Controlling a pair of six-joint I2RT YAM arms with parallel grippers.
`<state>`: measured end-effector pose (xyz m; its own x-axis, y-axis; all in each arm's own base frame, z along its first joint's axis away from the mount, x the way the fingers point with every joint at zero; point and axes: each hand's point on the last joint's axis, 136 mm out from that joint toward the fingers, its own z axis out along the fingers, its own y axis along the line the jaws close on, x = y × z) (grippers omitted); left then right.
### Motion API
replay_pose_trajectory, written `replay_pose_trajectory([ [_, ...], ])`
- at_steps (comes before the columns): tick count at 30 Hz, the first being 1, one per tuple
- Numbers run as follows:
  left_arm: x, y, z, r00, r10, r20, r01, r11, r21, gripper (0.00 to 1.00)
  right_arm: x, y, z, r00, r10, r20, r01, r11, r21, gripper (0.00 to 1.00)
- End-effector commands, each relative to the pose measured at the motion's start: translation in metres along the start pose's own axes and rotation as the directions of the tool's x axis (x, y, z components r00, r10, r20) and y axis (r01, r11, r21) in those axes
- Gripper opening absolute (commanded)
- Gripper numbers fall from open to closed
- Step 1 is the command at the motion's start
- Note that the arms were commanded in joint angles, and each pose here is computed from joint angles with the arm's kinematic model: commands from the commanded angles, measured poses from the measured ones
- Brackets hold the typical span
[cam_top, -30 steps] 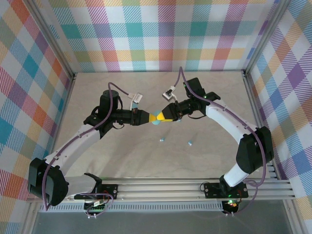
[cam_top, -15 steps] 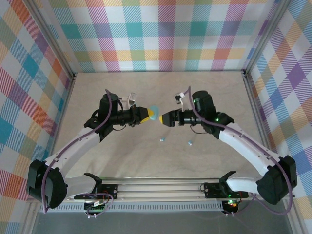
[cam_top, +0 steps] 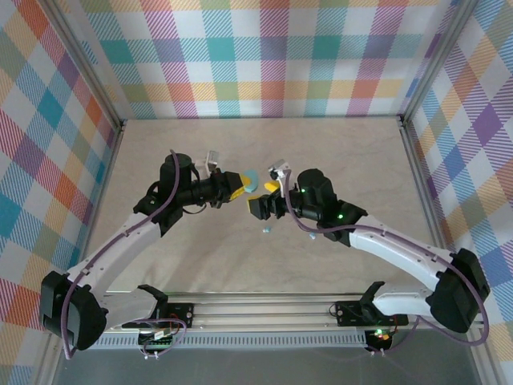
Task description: Insert the wireless bluetooth earbuds into the charging case
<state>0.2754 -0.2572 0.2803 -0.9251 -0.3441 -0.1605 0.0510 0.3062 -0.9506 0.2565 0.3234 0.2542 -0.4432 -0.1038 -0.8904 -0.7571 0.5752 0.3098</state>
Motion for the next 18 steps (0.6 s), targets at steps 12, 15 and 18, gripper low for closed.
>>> replay_pose_trajectory([
  [12, 0.006, -0.006, -0.001, 0.999, -0.027, -0.020, 0.027, 0.999, 0.017, 0.00, -0.024, 0.011, 0.018, 0.990, -0.045, 0.136, 0.055, 0.996, -0.071, 0.76],
  [15, 0.006, 0.000, -0.003, 1.000, -0.012, -0.023, 0.011, 1.000, -0.014, 0.00, -0.022, 0.006, 0.012, 0.990, -0.032, 0.141, 0.039, 0.998, -0.042, 0.73],
  [18, 0.003, 0.006, -0.007, 1.000, -0.007, -0.009, 0.007, 1.000, -0.024, 0.00, -0.022, 0.005, 0.000, 0.989, 0.017, 0.148, -0.012, 0.999, -0.033, 0.69],
])
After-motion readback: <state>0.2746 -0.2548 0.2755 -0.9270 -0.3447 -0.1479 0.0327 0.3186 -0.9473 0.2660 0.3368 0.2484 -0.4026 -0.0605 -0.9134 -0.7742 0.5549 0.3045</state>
